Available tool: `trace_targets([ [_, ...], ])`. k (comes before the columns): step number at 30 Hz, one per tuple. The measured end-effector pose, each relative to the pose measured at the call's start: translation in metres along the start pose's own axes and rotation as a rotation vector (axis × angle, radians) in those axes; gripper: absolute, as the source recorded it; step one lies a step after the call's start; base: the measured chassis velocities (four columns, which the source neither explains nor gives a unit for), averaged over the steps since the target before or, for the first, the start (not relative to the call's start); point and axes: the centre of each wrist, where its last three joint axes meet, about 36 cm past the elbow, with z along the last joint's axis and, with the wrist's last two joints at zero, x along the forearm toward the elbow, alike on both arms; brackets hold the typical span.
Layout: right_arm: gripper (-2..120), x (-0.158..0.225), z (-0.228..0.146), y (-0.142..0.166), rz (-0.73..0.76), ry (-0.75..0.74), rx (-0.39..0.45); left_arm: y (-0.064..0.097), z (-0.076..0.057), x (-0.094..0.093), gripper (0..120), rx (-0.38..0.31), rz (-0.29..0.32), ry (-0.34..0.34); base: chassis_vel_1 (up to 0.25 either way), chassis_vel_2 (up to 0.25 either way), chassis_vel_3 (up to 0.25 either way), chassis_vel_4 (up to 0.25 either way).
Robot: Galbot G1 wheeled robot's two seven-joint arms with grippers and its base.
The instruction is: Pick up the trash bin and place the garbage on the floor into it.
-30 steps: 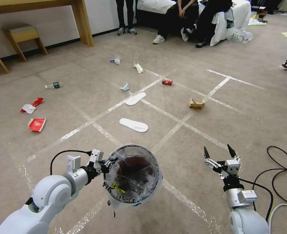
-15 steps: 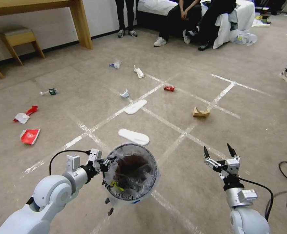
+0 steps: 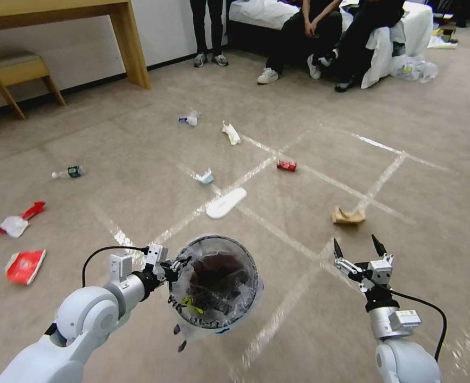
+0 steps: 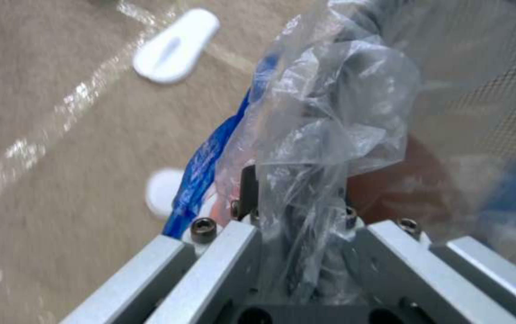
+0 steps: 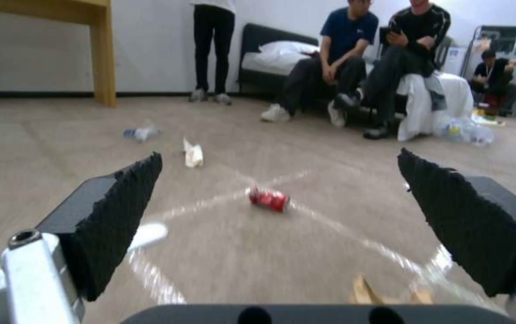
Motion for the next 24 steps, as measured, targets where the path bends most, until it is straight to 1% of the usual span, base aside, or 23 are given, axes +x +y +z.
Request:
trace_targets([
  [3,100,0.0004,0.0002,0.0002,0.001,-0.002,-0.002,-0.0008,0.0009,-0.0007,1,0.0,-0.001,-0.002,-0.301,0.342,0.305,-0.364],
  [5,100,0.0004,0.0006,0.0003,0.001,-0.002,-0.002,-0.0009,0.0019,-0.0016,1,0.001,-0.003,-0.002,-0.261,0.318,0.258,-0.251],
  [8,100,0.0007,0.0007,0.0002,0.002,-0.004,-0.002,-0.0017,0.003,-0.0028,1,0.004,-0.005,-0.003,-0.183,0.171,0.175,-0.129],
  [12,100,0.0015,0.0012,-0.0003,0.003,-0.004,0.0,-0.0024,0.0046,-0.0043,1,0.007,-0.008,-0.002,-0.028,-0.017,0.006,-0.004],
  [17,100,0.002,0.0014,-0.0005,-0.002,-0.003,0.0,-0.0028,0.0056,-0.0053,1,0.008,-0.011,0.001,0.069,-0.06,-0.067,0.066],
  [24,100,0.0055,0.0017,0.005,-0.039,0.002,-0.012,-0.0027,0.0057,-0.0048,1,0.01,-0.013,0.006,0.0,0.0,0.0,0.0],
])
